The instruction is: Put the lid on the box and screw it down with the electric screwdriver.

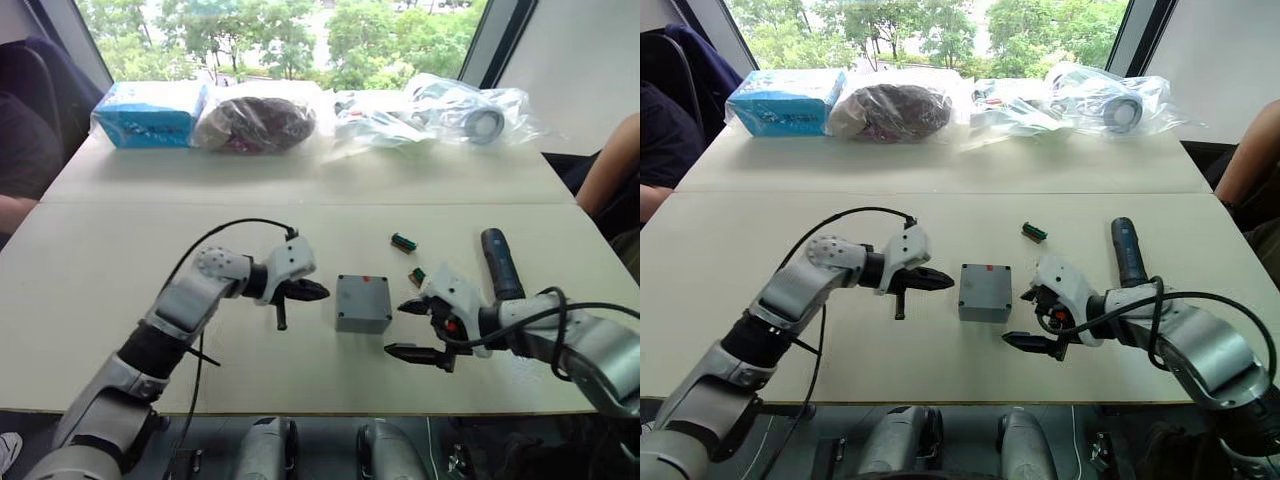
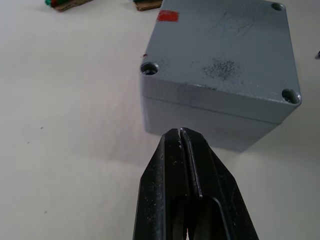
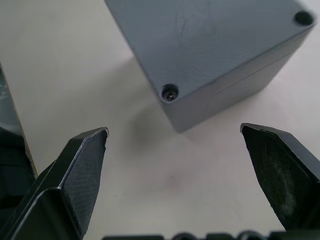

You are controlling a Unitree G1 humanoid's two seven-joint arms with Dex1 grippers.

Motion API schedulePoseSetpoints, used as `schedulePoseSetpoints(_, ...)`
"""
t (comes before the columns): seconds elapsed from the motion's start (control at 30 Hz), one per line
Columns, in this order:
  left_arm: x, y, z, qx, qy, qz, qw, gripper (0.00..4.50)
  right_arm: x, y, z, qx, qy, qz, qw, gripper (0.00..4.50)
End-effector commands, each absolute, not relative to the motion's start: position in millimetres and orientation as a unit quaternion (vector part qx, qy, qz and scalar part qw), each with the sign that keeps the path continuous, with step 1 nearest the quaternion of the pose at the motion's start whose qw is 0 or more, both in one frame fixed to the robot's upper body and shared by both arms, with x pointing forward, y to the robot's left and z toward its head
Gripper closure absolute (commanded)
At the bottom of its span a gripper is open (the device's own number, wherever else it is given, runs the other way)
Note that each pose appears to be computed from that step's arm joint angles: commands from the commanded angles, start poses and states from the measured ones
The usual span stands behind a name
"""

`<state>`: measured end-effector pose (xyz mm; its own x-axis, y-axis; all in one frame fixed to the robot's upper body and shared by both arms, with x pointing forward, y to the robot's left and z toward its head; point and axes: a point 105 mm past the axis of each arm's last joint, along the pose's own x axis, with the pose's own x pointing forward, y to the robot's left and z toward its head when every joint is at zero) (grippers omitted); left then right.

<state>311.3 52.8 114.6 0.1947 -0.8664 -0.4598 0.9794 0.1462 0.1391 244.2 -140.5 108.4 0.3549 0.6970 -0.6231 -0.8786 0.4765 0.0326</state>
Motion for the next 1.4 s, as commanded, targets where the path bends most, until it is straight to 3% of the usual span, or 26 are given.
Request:
schedulePoseSetpoints(0.03,317.0,42.9,129.2,0.220,0.107,-0.620,0.746,4.50,238.5,-130.0,116.2,-0.152,0.276,0.513,0.799,0.10)
schedulePoseSetpoints(0.3,339.2,32.0,136.2,0.228,0.085,-0.596,0.765,4.50,232.5,-117.4,123.8,-0.139,0.265,0.529,0.794,0.10)
schedulePoseSetpoints(0.5,343.1,56.9,140.5,0.250,0.092,-0.578,0.771,4.50,235.4,-141.9,140.3,-0.182,0.266,0.501,0.803,0.10)
schedulePoseSetpoints(0.63,318.1,70.3,128.7,0.238,0.127,-0.611,0.745,4.50,254.7,-171.3,138.4,-0.270,0.266,0.450,0.808,0.10)
schedulePoseSetpoints(0.77,287.9,69.3,118.7,0.213,0.151,-0.646,0.718,4.50,274.2,-167.9,143.3,-0.285,0.217,0.464,0.810,0.10)
schedulePoseSetpoints(0.9,268.4,56.6,110.8,0.208,0.157,-0.666,0.699,4.50,284.0,-163.2,134.0,-0.345,0.202,0.496,0.770,0.10)
schedulePoseSetpoints(1.07,273.2,44.5,111.6,0.201,0.144,-0.651,0.717,4.50,290.5,-150.8,132.1,-0.342,0.178,0.525,0.759,0.10)
schedulePoseSetpoints(1.4,301.8,46.2,114.2,0.227,0.120,-0.597,0.760,4.50,267.9,-144.2,121.8,-0.298,0.214,0.554,0.748,0.10)
